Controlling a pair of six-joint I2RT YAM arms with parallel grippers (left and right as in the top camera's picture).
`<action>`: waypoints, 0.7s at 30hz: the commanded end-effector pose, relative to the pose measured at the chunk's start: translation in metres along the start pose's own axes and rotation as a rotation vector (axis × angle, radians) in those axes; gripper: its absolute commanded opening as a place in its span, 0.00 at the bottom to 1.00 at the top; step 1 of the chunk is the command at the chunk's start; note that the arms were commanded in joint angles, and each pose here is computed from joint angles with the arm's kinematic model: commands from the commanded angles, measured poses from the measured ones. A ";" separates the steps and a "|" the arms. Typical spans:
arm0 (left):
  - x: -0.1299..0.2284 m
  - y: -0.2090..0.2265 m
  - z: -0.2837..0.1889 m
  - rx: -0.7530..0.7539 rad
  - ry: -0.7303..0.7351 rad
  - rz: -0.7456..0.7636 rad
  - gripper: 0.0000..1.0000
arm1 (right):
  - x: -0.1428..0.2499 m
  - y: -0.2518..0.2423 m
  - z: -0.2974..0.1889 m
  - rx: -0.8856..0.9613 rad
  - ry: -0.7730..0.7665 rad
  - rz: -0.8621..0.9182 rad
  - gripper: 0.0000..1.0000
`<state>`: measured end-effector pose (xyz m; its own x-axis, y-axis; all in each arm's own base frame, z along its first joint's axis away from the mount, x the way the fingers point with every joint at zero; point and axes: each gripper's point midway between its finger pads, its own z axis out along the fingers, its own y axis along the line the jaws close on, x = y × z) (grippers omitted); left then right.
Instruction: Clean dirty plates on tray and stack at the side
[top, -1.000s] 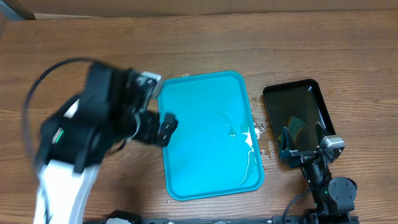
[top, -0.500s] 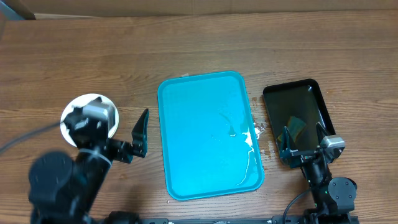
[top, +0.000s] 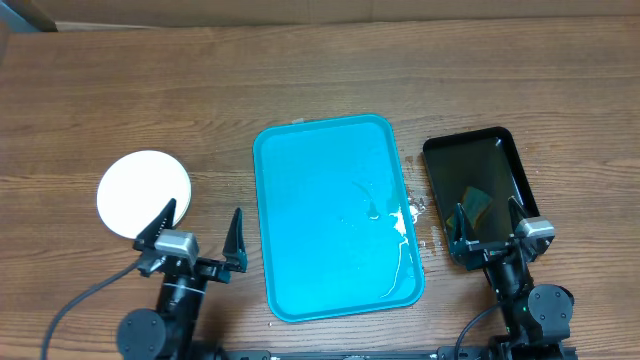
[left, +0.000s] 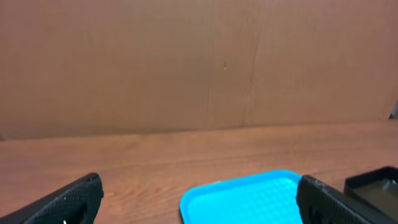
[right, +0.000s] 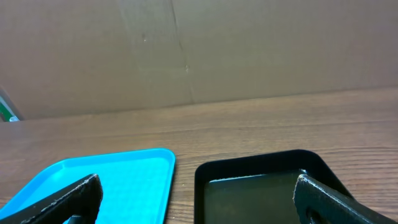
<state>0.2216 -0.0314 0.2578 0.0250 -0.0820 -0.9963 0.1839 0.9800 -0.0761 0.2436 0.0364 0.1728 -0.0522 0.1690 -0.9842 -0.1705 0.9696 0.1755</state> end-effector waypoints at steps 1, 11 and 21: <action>0.019 0.005 0.003 -0.013 -0.017 -0.065 1.00 | 0.002 -0.002 0.000 0.007 -0.002 -0.001 1.00; 0.075 0.013 0.018 -0.018 0.019 -0.081 1.00 | 0.002 -0.002 0.000 0.007 -0.002 -0.001 1.00; 0.098 0.015 0.018 -0.031 0.099 -0.095 1.00 | 0.002 -0.002 0.000 0.007 -0.002 -0.001 1.00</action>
<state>0.2442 -0.0313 0.1625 -0.0814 -0.1487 -0.9855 0.1700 0.9723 -0.1608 0.2436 0.0365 0.1729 -0.0519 0.1690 -0.9843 -0.1709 0.9695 0.1755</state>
